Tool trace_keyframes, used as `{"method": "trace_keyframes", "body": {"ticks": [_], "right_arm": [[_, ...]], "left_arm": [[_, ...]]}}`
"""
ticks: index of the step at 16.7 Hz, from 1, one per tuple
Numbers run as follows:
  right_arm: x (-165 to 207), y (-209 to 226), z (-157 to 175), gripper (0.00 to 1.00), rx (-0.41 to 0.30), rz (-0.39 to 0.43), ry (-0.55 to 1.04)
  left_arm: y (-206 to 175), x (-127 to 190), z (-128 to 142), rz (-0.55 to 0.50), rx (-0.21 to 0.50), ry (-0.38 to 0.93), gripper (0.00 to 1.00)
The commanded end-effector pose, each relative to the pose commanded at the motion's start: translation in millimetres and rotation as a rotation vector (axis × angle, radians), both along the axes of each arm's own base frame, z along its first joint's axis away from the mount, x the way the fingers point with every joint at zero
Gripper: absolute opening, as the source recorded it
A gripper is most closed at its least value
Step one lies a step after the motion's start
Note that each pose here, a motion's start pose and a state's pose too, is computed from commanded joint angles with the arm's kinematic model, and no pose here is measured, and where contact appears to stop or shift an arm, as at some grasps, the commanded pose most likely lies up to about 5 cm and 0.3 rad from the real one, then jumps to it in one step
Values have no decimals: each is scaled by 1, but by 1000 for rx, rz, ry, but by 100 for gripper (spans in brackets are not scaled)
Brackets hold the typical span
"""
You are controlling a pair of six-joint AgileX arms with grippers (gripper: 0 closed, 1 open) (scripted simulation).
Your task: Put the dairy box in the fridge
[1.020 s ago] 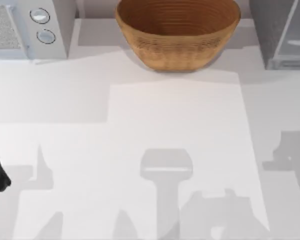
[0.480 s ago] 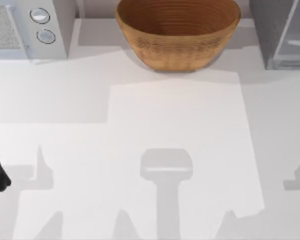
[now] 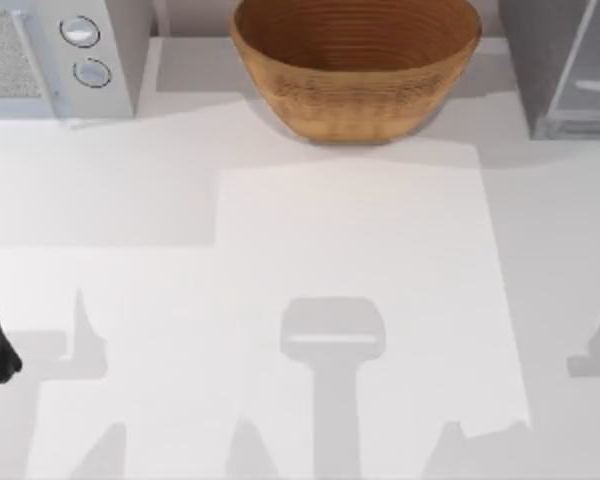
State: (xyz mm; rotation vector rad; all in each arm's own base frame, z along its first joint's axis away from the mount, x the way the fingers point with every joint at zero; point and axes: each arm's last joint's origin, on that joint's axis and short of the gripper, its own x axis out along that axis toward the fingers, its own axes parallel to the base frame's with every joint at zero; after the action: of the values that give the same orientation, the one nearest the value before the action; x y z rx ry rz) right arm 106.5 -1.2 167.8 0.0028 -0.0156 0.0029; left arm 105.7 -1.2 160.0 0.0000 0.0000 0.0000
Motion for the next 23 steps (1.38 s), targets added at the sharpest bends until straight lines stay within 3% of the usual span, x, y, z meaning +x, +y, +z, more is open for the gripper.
{"method": "trace_keyframes", "body": {"ticks": [6,11,14,17,23], "right_arm": [[24,-6,60,0,-8,-9,-90],[104,-24,92,0,-17,-21,-64],[172,-44,75,0,-12,-22,-12],[231,-66,34,0,-3,-18,29],[290,-97,-42,0,1,-4,26]], "left_arm": [[0,0,0,0,0,0,100],[0,0,0,0,0,0,100],[0,0,0,0,0,0,100],[0,0,0,0,0,0,100],[0,0,0,0,0,0,100]]}}
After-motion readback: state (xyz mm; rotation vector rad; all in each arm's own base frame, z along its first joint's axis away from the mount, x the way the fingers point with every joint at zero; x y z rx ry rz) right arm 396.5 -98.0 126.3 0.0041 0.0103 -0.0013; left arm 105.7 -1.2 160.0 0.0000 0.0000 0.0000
